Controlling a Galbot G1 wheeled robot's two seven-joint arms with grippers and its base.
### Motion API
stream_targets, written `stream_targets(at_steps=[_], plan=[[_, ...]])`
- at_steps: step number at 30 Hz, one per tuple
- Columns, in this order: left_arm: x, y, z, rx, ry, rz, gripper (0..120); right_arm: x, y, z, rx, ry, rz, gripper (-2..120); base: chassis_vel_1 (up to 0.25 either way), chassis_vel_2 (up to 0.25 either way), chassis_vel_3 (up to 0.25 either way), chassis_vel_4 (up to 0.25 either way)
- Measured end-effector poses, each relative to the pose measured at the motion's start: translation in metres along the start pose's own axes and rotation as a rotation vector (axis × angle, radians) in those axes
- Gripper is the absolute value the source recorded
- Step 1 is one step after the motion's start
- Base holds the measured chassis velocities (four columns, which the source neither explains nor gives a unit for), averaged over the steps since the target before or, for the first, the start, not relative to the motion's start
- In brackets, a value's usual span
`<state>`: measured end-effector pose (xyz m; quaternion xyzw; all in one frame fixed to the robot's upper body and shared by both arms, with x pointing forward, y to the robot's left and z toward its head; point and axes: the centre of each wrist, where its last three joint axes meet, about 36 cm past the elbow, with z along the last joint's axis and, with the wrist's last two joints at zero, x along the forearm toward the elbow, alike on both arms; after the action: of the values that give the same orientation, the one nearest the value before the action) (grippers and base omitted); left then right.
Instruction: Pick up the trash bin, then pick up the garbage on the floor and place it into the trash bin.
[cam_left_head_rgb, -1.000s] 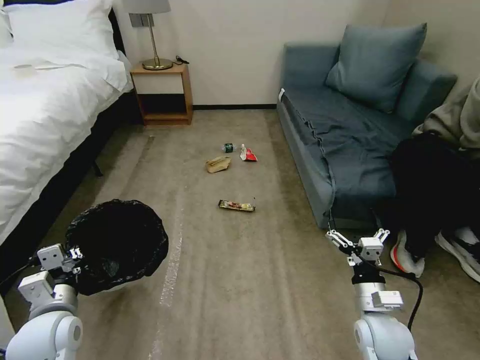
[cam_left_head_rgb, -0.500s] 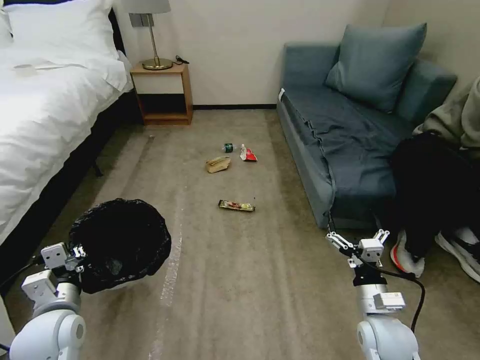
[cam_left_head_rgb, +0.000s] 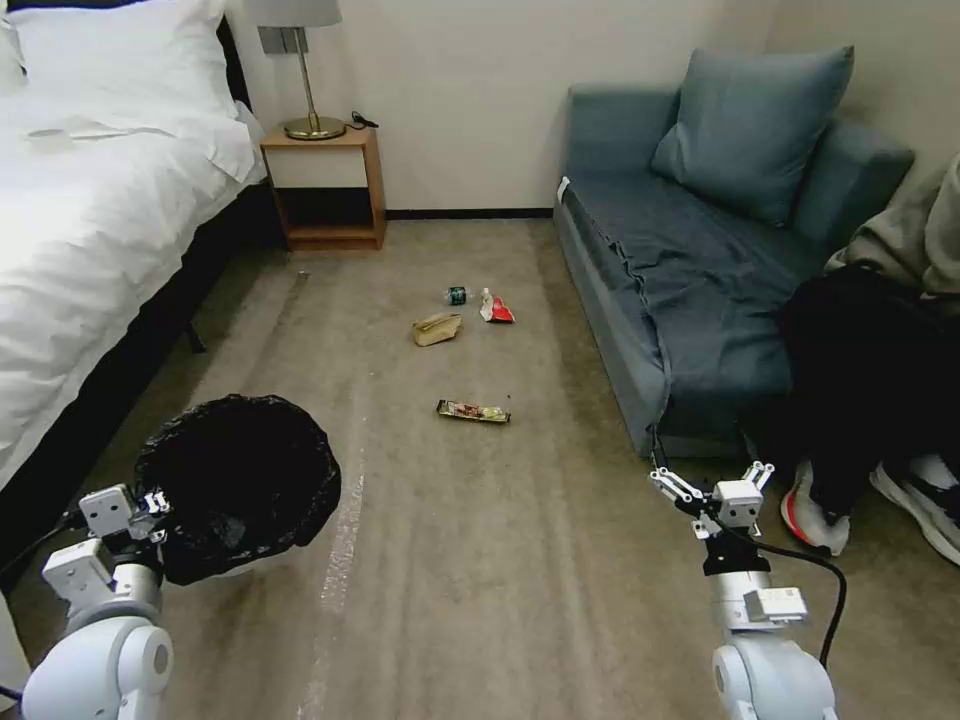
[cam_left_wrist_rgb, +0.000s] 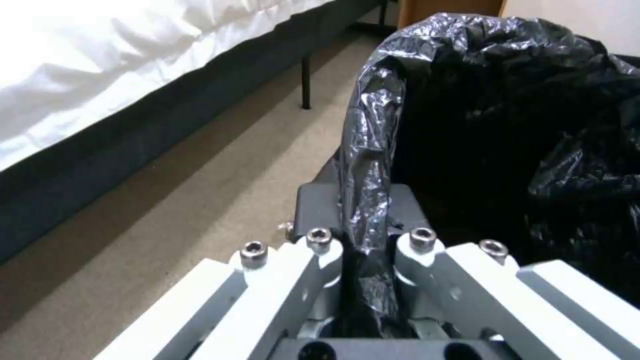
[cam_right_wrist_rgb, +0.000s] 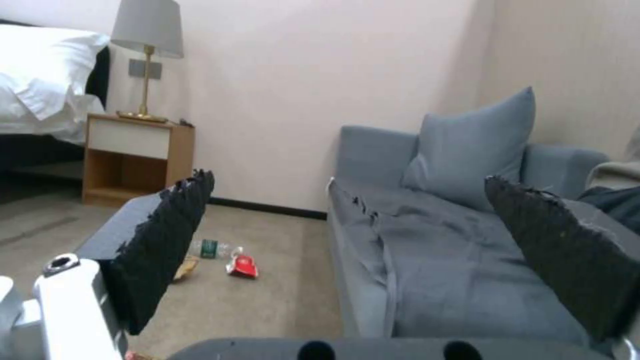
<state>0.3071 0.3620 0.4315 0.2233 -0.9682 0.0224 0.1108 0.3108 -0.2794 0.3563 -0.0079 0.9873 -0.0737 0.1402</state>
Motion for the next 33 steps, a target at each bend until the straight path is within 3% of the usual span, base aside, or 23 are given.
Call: stream_targets(at_steps=[33], plan=[[0.0019,-0.0025,0.0043,-0.007,-0.01,-0.005,4,0.006,-0.0026,0.0044,0.006,0.018,0.016,100,-0.049,0.048,0.053,-0.052]])
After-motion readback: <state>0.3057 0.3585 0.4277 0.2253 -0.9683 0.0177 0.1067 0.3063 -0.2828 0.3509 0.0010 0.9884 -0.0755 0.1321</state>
